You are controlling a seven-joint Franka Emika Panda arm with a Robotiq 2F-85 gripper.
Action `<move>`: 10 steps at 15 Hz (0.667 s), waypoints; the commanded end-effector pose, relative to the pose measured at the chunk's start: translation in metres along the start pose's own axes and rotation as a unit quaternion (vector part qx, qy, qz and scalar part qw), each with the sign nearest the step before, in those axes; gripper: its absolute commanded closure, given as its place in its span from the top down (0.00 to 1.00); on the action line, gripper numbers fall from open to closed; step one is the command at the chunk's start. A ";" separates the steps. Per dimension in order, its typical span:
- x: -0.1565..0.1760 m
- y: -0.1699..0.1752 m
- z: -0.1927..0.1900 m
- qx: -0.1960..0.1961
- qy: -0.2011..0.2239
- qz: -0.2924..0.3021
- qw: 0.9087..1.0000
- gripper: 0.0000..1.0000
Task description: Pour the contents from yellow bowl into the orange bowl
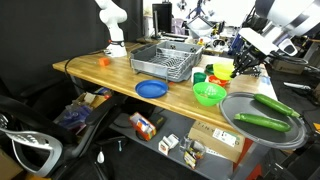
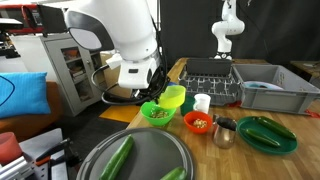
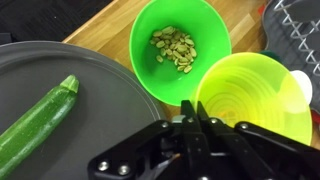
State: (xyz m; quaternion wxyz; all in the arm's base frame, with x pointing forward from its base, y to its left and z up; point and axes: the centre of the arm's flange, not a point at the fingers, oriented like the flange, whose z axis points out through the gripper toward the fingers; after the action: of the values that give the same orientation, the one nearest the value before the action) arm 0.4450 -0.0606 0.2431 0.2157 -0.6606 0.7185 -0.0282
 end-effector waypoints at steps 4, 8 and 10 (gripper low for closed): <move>0.031 0.011 0.002 0.000 0.015 0.097 0.995 0.01; 0.041 0.015 0.003 -0.004 0.010 0.132 0.991 0.01; 0.045 0.015 0.006 -0.014 0.007 0.151 0.988 0.01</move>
State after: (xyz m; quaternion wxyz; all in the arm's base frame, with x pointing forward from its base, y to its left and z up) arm 0.4312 -0.0955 0.2252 0.2017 -0.5702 0.7963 -0.0077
